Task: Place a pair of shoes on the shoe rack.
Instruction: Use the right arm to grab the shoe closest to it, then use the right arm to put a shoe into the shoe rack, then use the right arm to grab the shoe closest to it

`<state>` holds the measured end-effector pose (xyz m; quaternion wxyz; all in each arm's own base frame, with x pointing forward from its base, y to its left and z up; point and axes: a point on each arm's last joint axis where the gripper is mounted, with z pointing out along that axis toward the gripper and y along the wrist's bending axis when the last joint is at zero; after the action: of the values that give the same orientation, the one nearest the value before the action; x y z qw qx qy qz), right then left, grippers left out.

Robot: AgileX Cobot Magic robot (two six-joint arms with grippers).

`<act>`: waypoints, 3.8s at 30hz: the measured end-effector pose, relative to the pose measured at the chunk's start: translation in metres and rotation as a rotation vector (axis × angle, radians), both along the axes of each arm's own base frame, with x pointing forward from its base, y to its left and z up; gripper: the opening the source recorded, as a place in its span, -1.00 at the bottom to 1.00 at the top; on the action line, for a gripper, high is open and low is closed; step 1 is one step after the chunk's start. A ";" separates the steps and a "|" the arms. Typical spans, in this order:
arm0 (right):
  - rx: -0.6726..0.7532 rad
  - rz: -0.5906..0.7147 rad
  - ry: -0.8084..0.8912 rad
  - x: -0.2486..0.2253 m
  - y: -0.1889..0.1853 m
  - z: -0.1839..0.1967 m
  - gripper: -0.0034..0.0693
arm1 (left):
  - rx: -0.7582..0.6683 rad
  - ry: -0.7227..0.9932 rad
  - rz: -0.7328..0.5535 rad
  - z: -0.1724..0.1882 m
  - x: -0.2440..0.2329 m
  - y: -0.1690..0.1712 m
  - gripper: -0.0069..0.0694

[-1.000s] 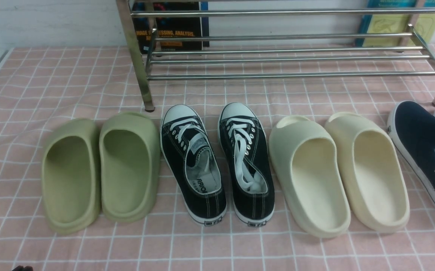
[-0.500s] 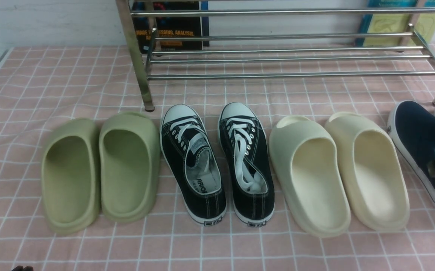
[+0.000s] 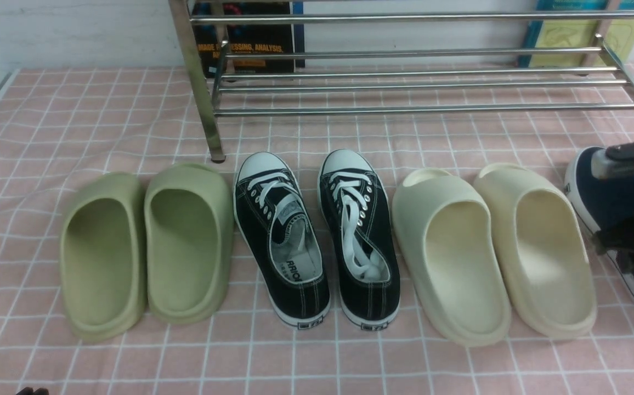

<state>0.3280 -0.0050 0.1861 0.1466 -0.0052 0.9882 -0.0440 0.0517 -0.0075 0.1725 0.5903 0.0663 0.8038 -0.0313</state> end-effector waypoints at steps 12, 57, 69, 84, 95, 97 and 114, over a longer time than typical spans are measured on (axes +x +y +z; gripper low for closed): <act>-0.011 0.024 -0.025 -0.010 0.000 0.033 -0.84 | 0.000 0.000 0.000 0.000 0.000 0.000 -0.53; 0.195 0.263 -0.244 0.185 0.058 0.072 -0.84 | 0.001 0.000 0.000 0.000 0.000 0.000 -0.43; 0.121 0.310 -0.294 0.188 0.054 0.079 -0.84 | 0.001 0.000 0.000 0.000 0.000 0.000 -0.39; 0.155 0.308 -0.380 0.192 0.057 0.088 -0.37 | 0.001 0.000 0.000 0.000 0.000 0.000 -0.35; 0.116 0.323 -0.484 0.148 0.052 0.170 0.00 | 0.001 0.000 0.000 0.000 0.000 0.000 -0.34; 0.065 0.303 -0.488 0.131 0.044 0.188 0.04 | 0.001 0.000 0.000 0.000 0.000 0.000 -0.34; -0.045 -0.158 0.284 0.032 -0.066 0.025 0.26 | 0.001 0.000 0.000 0.000 0.000 0.000 -0.31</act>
<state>0.3600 -0.0710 0.2107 0.0011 0.0629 0.9951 -0.0763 0.0517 -0.0075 0.1725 0.5903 0.0666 0.8038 -0.0309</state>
